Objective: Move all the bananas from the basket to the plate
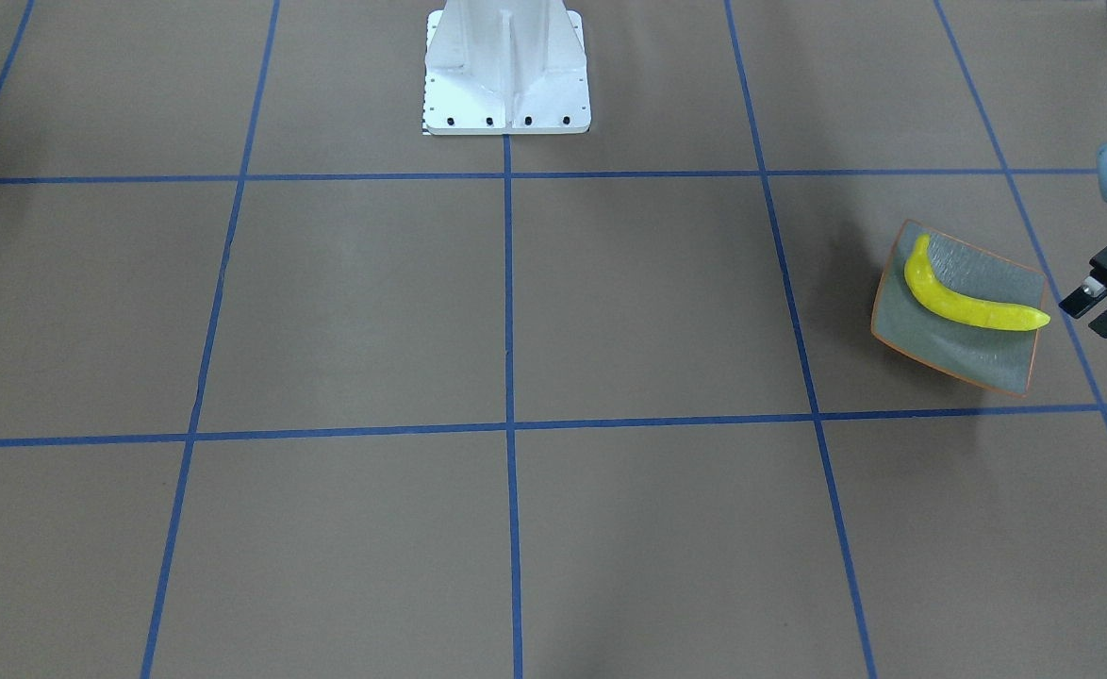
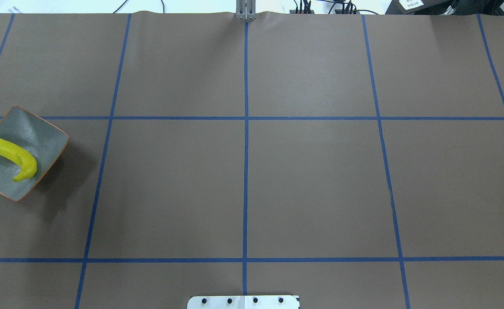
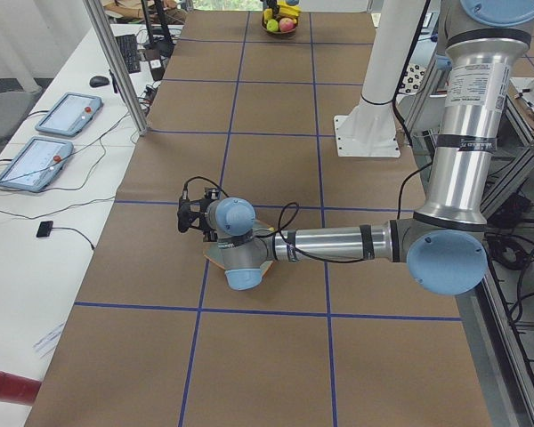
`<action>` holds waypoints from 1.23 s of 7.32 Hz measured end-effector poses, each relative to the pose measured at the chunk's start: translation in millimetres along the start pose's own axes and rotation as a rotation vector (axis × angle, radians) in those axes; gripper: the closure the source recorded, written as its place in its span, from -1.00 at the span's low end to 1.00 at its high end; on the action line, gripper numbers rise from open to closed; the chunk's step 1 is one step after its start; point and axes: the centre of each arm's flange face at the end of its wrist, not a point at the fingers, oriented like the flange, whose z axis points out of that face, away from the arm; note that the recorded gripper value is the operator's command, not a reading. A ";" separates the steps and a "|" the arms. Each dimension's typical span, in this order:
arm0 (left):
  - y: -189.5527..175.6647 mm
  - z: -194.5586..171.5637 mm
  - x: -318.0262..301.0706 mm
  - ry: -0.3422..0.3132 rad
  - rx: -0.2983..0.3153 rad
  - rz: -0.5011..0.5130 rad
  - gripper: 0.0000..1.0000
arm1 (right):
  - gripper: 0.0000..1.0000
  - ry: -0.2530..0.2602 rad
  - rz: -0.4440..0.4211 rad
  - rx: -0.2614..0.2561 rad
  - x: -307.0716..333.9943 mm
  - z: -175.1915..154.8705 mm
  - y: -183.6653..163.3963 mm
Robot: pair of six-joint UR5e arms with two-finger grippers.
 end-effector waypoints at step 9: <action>4.1 -0.1 -9.7 -0.012 -0.006 -0.018 -1.00 | 1.00 0.060 -0.005 0.217 -30.2 -106.8 -156.4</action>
